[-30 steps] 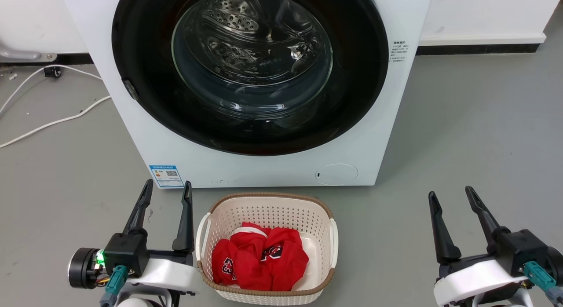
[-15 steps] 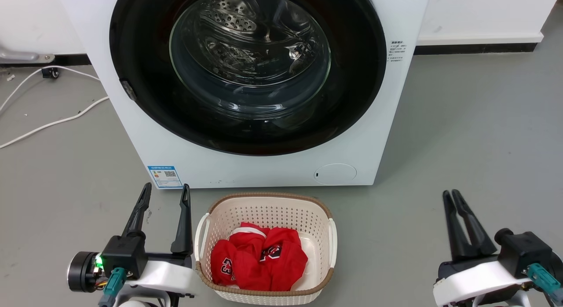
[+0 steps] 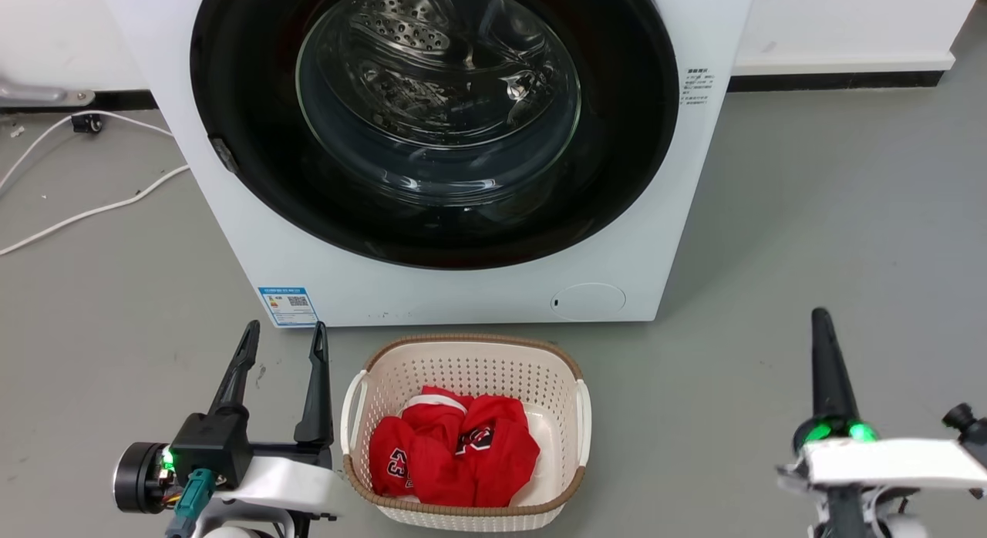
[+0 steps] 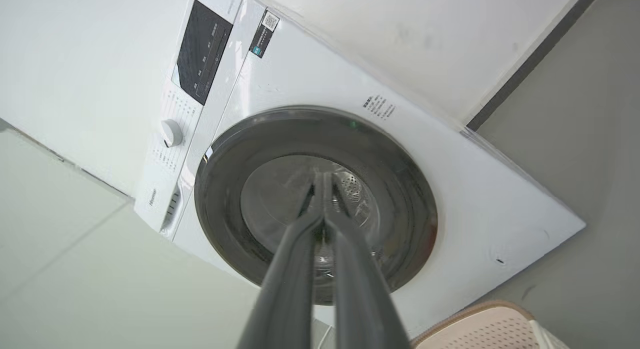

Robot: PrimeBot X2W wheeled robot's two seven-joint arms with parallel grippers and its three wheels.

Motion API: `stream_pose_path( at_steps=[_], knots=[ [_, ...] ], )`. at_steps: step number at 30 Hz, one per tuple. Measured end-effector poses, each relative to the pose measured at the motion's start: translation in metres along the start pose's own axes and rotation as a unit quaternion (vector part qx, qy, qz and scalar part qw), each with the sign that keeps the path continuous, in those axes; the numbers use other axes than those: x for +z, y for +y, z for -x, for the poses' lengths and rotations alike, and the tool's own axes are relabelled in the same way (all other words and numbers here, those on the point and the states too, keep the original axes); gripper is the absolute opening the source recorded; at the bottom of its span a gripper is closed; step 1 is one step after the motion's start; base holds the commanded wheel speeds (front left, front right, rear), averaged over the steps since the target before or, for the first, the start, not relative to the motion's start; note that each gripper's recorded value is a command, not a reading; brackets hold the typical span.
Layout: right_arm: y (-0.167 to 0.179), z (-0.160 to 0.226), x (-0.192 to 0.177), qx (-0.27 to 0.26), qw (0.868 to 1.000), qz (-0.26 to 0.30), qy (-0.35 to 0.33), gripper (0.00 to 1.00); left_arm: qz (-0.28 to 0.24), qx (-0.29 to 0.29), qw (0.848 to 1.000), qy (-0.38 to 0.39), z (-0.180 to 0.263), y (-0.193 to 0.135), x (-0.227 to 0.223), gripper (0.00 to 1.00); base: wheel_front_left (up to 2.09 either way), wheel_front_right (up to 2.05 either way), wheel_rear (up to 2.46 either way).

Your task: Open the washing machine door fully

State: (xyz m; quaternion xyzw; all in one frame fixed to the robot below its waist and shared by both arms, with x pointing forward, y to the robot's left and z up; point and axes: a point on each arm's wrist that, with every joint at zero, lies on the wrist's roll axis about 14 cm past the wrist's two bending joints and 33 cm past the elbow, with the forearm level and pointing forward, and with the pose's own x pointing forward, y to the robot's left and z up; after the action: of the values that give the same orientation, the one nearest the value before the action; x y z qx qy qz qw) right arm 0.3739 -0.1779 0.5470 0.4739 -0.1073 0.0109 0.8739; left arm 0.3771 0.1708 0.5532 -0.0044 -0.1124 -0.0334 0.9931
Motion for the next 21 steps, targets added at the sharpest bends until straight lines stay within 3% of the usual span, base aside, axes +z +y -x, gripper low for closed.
stream_pose_path(
  at_steps=[4,10,17,21],
  knots=[
    [-0.007,-0.016,0.012,-0.024,0.993,-0.112,-0.032,0.0,0.002,0.003,1.0,0.0,-0.005,0.002,-0.002,1.0,0.0,0.0,0.0],
    [-0.014,-0.059,0.031,-0.035,0.974,-0.21,-0.072,0.0,0.003,0.005,1.0,-0.001,-0.02,0.004,-0.005,1.0,0.0,0.0,0.0],
    [-0.012,-0.127,0.047,-0.018,0.971,-0.231,-0.067,0.0,0.003,0.006,1.0,0.002,-0.043,0.007,-0.016,1.0,0.0,0.0,0.0],
    [-0.008,-0.171,0.052,-0.005,0.978,-0.205,-0.037,0.0,0.004,0.004,1.0,0.005,-0.056,0.007,-0.024,1.0,0.0,0.0,0.0]
  ],
)
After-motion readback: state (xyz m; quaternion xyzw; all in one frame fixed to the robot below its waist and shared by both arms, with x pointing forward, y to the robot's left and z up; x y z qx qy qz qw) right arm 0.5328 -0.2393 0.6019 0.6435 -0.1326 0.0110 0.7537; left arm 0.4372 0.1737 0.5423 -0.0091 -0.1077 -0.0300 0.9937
